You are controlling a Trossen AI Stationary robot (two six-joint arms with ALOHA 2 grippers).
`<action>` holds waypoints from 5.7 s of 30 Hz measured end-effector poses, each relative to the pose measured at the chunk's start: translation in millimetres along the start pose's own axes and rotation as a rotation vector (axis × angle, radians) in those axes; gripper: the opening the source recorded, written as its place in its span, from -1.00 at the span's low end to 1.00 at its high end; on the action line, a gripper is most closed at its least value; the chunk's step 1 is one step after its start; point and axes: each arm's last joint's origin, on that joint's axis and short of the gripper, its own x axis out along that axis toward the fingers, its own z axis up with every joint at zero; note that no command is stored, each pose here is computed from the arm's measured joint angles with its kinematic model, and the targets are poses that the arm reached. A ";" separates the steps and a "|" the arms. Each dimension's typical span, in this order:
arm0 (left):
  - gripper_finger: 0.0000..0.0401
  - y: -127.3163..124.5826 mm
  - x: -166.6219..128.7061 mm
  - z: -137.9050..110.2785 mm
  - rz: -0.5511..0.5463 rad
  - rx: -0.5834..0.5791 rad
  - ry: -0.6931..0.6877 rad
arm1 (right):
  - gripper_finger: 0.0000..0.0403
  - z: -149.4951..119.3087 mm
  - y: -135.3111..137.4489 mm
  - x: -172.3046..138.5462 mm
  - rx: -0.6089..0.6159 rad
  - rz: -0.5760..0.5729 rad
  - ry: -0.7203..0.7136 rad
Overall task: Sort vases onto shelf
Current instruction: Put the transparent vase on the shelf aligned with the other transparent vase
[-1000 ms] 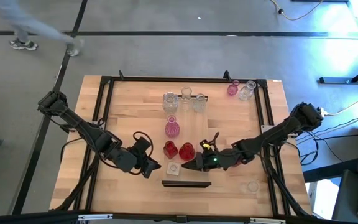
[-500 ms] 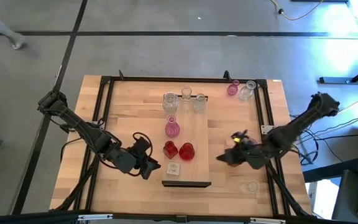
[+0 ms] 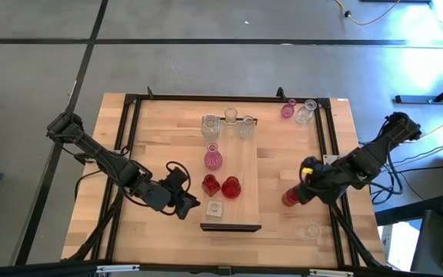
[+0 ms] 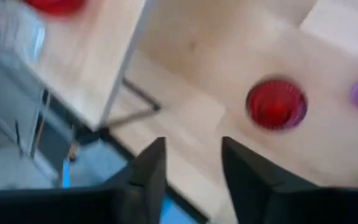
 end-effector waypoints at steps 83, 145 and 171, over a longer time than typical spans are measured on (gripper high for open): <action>-0.31 -1.0 -12.3 -27.4 0.019 0.002 0.022 | -1.00 51.5 112.2 -28.0 -0.398 -0.093 0.201; -0.31 3.0 -12.7 -28.3 0.057 0.007 0.026 | -0.51 85.1 158.1 -20.5 -0.569 0.103 -0.005; -0.31 2.6 -14.2 -32.3 0.050 0.042 0.069 | -0.51 31.4 83.1 68.1 -0.162 -0.176 0.064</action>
